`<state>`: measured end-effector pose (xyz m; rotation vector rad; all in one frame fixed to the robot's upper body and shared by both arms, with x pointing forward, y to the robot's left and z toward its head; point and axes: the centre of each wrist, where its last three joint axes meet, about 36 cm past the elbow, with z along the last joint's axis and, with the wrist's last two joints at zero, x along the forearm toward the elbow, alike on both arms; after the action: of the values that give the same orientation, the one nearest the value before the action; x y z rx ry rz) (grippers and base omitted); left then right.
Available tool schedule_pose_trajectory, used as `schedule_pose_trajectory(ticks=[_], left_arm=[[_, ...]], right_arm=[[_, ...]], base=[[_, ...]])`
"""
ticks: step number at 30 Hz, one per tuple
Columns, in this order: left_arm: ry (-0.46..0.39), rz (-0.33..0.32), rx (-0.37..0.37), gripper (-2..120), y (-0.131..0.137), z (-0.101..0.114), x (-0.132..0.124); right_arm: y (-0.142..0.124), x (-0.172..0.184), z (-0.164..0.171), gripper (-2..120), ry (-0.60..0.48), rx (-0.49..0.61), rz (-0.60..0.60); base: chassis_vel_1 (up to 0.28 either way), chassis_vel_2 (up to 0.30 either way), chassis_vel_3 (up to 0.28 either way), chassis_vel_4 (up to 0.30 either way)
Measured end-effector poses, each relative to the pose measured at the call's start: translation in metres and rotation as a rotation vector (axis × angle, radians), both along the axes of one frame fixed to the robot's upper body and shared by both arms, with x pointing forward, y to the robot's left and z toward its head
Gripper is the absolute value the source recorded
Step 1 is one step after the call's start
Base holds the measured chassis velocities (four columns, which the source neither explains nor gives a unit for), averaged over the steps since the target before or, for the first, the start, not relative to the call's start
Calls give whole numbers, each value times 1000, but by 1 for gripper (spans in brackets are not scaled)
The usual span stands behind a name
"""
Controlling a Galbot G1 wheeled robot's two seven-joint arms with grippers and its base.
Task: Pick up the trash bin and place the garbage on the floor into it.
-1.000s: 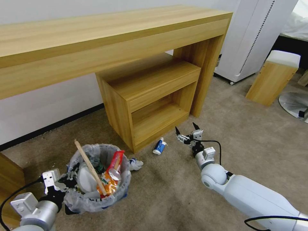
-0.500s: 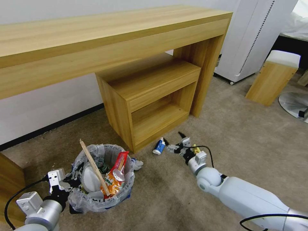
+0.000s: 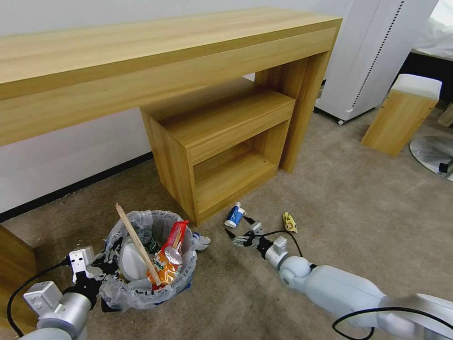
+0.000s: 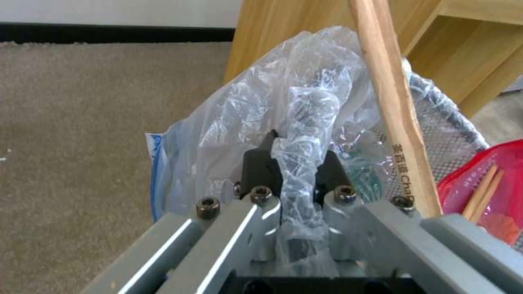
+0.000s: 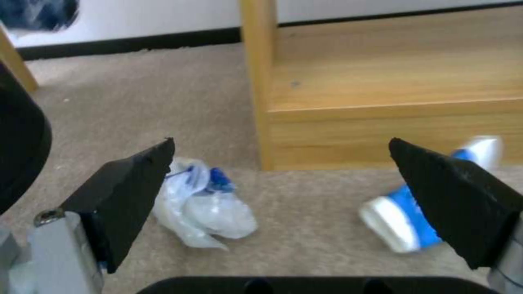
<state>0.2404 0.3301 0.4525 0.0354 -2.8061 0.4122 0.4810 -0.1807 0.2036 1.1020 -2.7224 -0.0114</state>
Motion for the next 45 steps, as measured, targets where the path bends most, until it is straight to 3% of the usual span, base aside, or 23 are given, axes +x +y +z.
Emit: schedule_pose_trajectory(ticks=[8,15,37,45], left_arm=[[-17,6,-1,3,-3,5,-7],[-32,7,-3,3,-6,9,-11],[-68,8,-16,3,-12,19,-15],[-84,2,-17,3,-14,23,-18]], right_arm=[[31,14,-27,100,42,-61,37],[45,25,-30,100,72,-101,27],[75,30,-41,99,73,-215,90],[80,26,-48,82,73,-259,110]], base=[[0,0,0,0],[0,0,0,0],[0,0,0,0],[0,0,0,0]])
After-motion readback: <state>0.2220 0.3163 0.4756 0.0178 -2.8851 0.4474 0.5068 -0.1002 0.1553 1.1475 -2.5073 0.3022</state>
